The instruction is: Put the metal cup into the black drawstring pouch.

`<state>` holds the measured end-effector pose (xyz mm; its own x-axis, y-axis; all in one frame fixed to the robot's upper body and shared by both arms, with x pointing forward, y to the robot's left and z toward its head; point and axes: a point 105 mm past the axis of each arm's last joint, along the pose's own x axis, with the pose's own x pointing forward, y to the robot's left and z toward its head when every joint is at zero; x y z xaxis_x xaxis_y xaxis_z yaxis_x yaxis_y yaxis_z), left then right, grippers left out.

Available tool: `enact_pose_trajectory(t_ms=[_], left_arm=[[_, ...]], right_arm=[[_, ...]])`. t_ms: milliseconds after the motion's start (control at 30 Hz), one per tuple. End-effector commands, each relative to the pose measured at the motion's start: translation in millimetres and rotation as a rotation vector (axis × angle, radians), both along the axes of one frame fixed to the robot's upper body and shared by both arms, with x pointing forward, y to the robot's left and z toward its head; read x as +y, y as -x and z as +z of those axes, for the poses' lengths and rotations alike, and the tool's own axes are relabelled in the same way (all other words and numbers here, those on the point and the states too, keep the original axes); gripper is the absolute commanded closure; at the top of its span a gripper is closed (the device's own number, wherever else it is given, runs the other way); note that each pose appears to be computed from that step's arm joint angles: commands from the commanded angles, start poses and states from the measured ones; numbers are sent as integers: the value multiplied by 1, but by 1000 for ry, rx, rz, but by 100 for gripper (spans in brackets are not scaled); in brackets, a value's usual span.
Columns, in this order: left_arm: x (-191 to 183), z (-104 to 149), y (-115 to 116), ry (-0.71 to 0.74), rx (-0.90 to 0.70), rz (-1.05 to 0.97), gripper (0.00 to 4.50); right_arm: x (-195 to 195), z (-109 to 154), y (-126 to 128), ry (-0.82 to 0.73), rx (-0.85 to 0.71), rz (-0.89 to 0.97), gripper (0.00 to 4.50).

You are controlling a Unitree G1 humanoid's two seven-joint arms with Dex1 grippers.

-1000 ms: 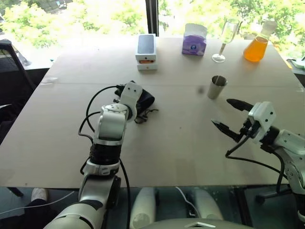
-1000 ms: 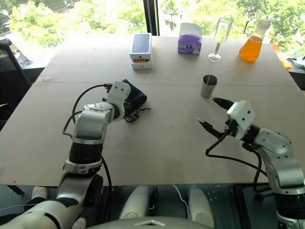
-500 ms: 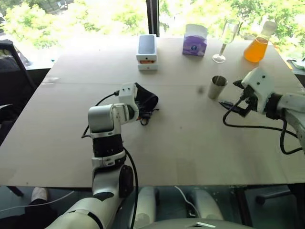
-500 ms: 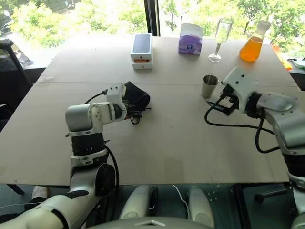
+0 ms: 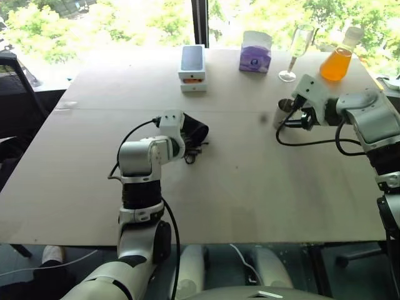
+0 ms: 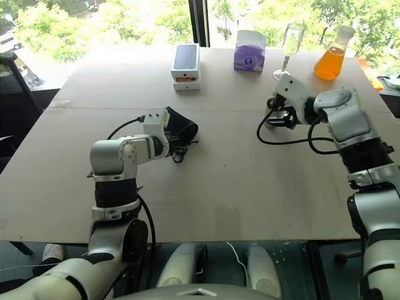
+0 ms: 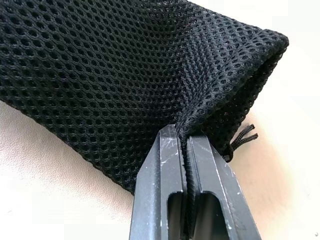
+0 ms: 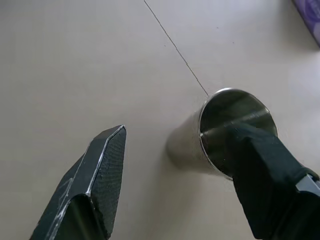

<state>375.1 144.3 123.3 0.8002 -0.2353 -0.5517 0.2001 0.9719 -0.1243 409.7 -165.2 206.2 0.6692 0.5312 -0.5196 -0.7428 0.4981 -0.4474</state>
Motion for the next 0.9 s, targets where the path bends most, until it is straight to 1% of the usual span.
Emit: enact_pose_trajectory(t_ms=[33,267,433,500,533,567,600,633,667,700,833,900], left_arm=[[-3,-1,4,-13,-10,-3,450],[-6,2,9,-14,-34,3,450],[-7,2,13,-5,-33,16,450],[-7,1,14,-4,-33,20,450],[-7,1,14,-4,-33,22,450],[-6,1,15,-4,-33,26,450],[-6,1,15,-5,-34,30,450],[-5,1,15,-4,-34,34,450],[-5,2,15,-3,-34,38,450],[-4,2,15,-2,-35,40,450],[-4,1,16,-3,-35,44,450],[-4,2,15,-4,-34,44,450]], right_arm=[[3,12,-8,42,-32,21,128],[7,2,-19,124,-8,45,128],[13,-2,-26,139,7,52,128],[17,-4,-30,142,5,54,186],[17,-4,-31,142,4,55,198],[18,-5,-32,154,1,59,240],[18,-6,-32,161,1,62,295],[18,-8,-32,165,3,65,336],[18,-9,-33,171,7,68,397],[18,-11,-33,181,8,72,442],[16,-16,-33,200,7,77,447],[14,-14,-33,191,2,73,447]])
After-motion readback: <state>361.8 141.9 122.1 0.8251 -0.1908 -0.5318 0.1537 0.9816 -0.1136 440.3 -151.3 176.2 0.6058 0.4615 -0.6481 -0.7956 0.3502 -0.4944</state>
